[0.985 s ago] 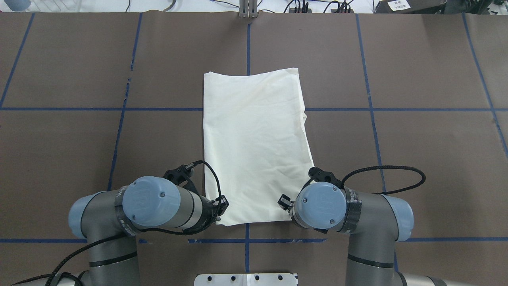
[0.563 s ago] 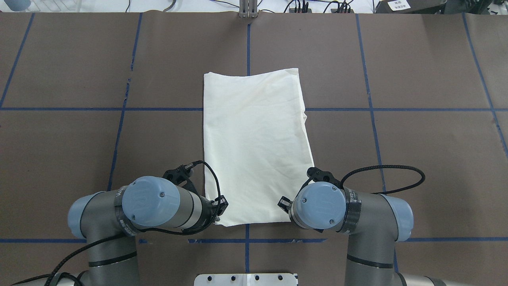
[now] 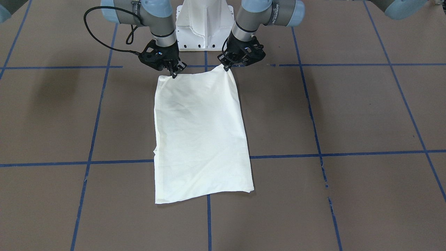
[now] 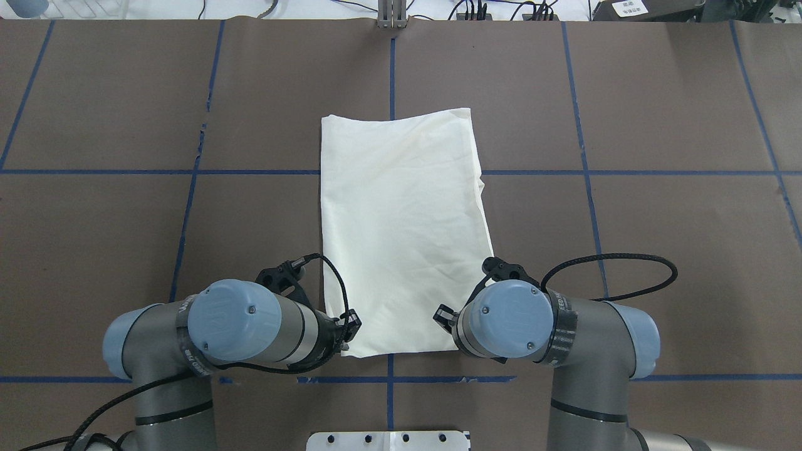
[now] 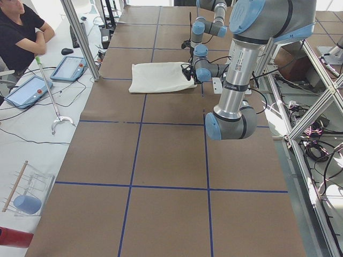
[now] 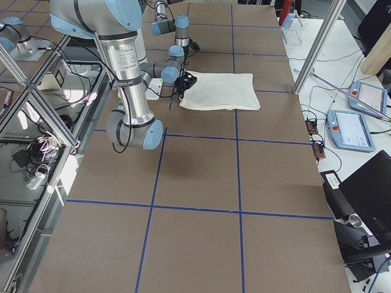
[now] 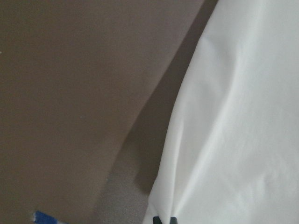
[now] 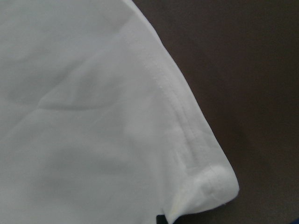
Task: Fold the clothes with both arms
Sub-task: 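Lift the near edge and fold it toward the far edge with both grippers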
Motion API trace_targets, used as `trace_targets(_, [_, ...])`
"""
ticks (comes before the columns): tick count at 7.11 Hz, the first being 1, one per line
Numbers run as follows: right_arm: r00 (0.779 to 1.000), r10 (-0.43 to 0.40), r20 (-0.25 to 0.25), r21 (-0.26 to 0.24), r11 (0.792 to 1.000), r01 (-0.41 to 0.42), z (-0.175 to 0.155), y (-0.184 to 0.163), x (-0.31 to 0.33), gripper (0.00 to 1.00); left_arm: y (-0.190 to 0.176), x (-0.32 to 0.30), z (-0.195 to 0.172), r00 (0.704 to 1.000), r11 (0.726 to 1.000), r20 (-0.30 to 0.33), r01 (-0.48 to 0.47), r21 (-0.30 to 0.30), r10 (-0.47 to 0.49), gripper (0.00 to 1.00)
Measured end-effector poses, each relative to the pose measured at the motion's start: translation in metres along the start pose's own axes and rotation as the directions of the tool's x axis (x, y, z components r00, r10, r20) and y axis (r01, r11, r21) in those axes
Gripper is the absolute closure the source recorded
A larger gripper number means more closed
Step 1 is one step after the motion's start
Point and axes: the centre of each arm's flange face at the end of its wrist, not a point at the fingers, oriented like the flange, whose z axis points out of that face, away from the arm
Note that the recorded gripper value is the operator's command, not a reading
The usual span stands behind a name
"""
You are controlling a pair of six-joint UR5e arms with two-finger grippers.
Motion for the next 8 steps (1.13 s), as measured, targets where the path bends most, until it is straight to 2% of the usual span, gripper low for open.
trace_targets(2, [0.999, -0.038, 0.016, -0.046, 0.998, 0.039, -0.019, 0.023, 0.023, 1.00, 0.044, -0.028, -0.015, 0.999, 0.997, 0.002, -0.039, -0.073, 0.040, 1.00])
trace_targets(4, [0.998, -0.058, 0.034, -0.068, 0.996, 0.060, -0.031, 0.033, 0.031, 1.00, 0.067, -0.041, -0.023, 0.998, 0.992, 0.003, -0.059, -0.115, 0.060, 1.00])
trace_targets(5, [0.995, -0.066, 0.070, -0.062, 0.996, 0.070, -0.039, 0.024, 0.022, 1.00, 0.059, -0.035, -0.030, 0.999, 0.993, -0.012, -0.054, -0.107, 0.053, 1.00])
trace_targets(6, [0.989, -0.075, 0.130, -0.042, 0.996, 0.081, -0.050, 0.002, 0.008, 1.00, 0.032, -0.018, -0.045, 0.999, 0.996, -0.038, -0.036, -0.076, 0.033, 1.00])
trace_targets(7, [0.981, -0.083, 0.174, -0.010, 0.996, 0.086, -0.060, -0.029, -0.010, 1.00, -0.006, 0.004, -0.065, 0.998, 0.999, -0.061, -0.025, -0.039, 0.023, 1.00])
trace_targets(8, [0.976, -0.090, 0.197, 0.020, 0.996, 0.088, -0.070, -0.071, -0.038, 1.00, -0.052, 0.024, -0.088, 0.997, 1.000, -0.074, -0.030, -0.009, 0.029, 1.00])
